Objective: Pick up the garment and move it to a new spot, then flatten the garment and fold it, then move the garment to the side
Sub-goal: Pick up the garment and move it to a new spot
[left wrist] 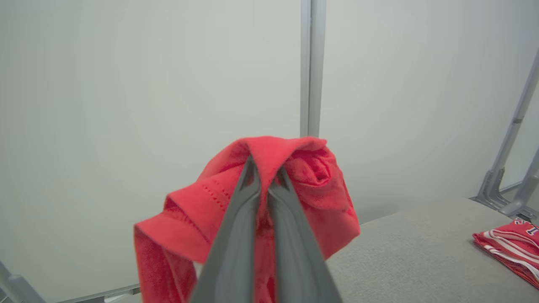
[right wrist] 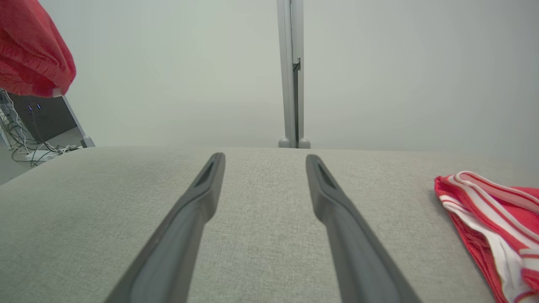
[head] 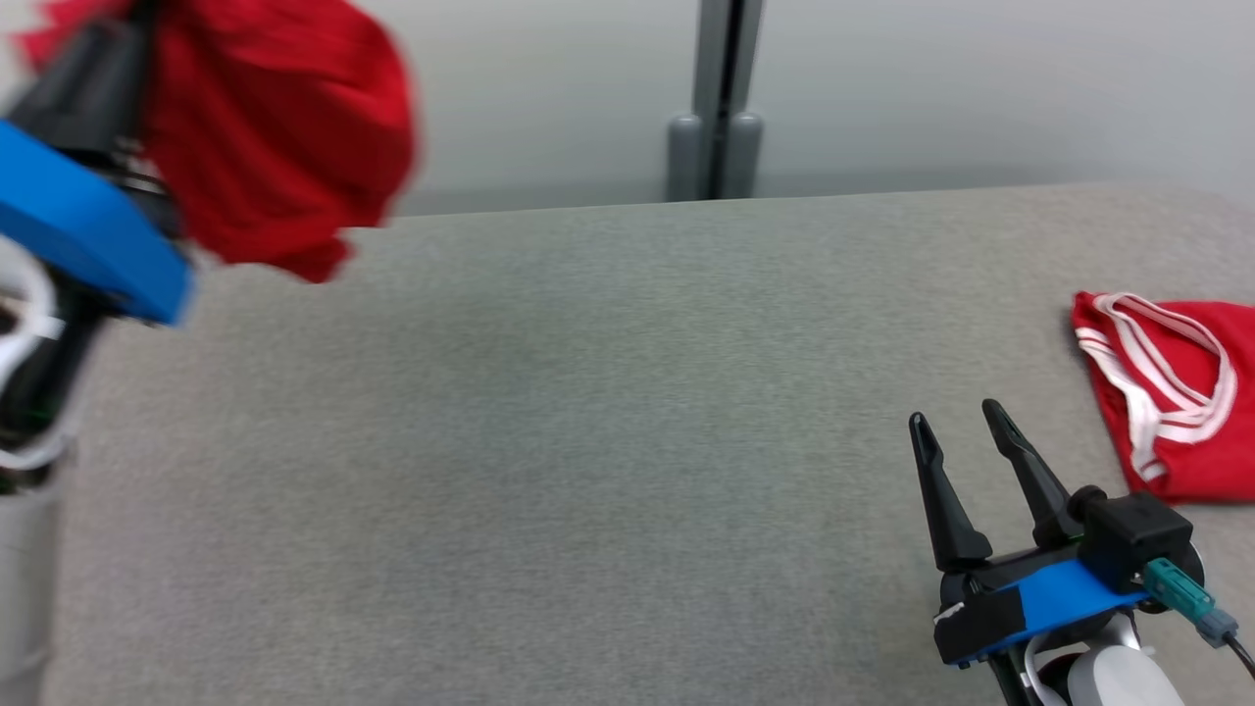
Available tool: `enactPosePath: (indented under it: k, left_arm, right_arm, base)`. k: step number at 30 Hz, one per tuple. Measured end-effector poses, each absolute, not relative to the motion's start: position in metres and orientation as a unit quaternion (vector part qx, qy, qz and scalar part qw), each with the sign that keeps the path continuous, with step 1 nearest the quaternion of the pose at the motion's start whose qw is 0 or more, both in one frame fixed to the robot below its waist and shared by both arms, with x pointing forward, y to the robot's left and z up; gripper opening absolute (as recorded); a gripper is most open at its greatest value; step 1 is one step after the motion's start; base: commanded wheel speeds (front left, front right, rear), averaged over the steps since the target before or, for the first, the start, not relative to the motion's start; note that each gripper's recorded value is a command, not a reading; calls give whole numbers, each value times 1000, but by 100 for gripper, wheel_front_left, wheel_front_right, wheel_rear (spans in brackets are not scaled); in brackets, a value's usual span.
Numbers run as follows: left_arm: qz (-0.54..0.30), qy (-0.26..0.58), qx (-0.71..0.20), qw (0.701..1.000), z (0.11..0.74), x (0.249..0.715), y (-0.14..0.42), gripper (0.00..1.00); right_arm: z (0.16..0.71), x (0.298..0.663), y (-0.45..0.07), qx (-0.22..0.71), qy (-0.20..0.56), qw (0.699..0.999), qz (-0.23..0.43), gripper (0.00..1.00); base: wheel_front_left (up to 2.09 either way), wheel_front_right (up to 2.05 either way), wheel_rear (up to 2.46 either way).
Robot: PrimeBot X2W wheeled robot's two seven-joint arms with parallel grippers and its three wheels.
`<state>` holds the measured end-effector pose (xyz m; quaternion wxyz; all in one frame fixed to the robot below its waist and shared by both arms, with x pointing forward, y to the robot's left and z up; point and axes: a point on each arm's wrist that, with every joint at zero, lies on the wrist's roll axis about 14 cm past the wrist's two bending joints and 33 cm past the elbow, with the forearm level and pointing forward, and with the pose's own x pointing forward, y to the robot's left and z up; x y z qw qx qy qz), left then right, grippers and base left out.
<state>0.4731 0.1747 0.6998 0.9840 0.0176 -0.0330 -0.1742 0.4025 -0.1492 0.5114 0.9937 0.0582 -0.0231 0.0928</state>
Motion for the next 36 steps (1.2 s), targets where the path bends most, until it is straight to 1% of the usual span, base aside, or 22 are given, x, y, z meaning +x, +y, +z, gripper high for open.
enactPosePath:
  k: [4,8,13,17,18,19,22,25,30,32,36]
  left_arm:
    - [-276,-4,17,961,680,469,101,0]
    - [-353,48,18,934,635,465,40,0]
    - [-413,125,-18,902,564,460,-18,0]
    - [-433,174,-37,884,511,451,-48,0]
    - [-435,181,-48,881,501,449,-54,60]
    - [-438,185,-50,878,491,444,-60,100]
    - [-447,212,-55,868,463,427,-75,100]
    - [-442,200,-81,871,462,421,-80,100]
    - [-405,130,-129,896,485,422,-60,100]
    - [-379,106,-141,908,490,421,-42,100]
    - [-300,51,-159,939,500,422,10,100]
  right_arm:
    - [510,394,-167,57,-18,996,66,100]
    - [507,386,-185,56,-15,998,37,100]
    - [499,374,-207,56,-3,998,-1,100]
    - [492,366,-221,56,8,998,-25,100]
    - [492,365,-224,57,7,998,-31,100]
    - [492,363,-228,56,8,998,-38,100]
    - [493,359,-237,55,4,997,-52,100]
    - [495,359,-241,53,-1,997,-56,100]
    - [499,361,-235,50,-7,998,-44,100]
    - [504,365,-229,48,-11,998,-31,100]
    - [507,369,-214,46,-11,999,-2,100]
  base:
    - [0,0,0]
    - [0,0,0]
    - [0,0,0]
    - [0,0,0]
    - [0,0,0]
    - [0,0,0]
    - [0,0,0]
    - [0,0,0]
    - [0,0,0]
    - [0,0,0]
    - [0,0,0]
